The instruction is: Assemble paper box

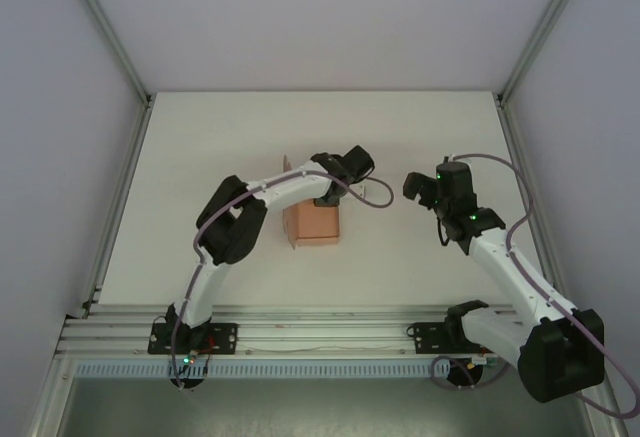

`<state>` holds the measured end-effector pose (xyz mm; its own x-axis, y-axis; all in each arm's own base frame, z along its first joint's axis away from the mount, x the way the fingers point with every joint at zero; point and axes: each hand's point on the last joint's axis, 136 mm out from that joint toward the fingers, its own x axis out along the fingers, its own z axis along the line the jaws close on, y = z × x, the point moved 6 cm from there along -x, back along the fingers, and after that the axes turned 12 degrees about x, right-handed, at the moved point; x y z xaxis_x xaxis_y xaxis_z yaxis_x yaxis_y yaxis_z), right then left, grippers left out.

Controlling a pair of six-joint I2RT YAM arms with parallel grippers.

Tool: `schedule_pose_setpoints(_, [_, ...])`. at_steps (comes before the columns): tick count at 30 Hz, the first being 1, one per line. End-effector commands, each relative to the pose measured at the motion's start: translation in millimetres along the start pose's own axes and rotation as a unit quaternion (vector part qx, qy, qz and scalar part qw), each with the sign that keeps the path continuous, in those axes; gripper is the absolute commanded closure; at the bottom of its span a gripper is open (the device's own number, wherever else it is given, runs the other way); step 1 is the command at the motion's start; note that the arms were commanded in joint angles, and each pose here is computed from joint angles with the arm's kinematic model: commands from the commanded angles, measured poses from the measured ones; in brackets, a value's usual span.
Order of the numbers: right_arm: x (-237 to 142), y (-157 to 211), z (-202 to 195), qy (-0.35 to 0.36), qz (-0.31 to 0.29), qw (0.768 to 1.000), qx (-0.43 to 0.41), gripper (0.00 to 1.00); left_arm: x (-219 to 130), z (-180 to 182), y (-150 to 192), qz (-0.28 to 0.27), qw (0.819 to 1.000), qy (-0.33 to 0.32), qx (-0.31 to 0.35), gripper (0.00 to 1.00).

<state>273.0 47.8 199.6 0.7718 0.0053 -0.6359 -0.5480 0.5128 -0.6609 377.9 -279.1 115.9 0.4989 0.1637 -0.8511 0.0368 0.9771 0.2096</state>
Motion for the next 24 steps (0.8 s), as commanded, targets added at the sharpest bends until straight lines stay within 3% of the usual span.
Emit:
schedule_pose_setpoints(1, [-10, -12, 5, -0.007, -0.012, 1.0, -0.002, 0.0, -18, -1, 9, -0.023, 0.999, 0.021, 0.011, 0.44])
schedule_pose_setpoints(12, [-5, -13, 10, -0.012, -0.003, 1.0, -0.011, 0.0, -2, 6, 26, -0.042, 0.994, 0.097, -0.007, 0.32])
schedule_pose_setpoints(24, [7, -11, 13, -0.005, 0.016, 1.0, -0.017, 0.0, 39, -1, 19, -0.053, 0.987, 0.154, -0.008, 0.34])
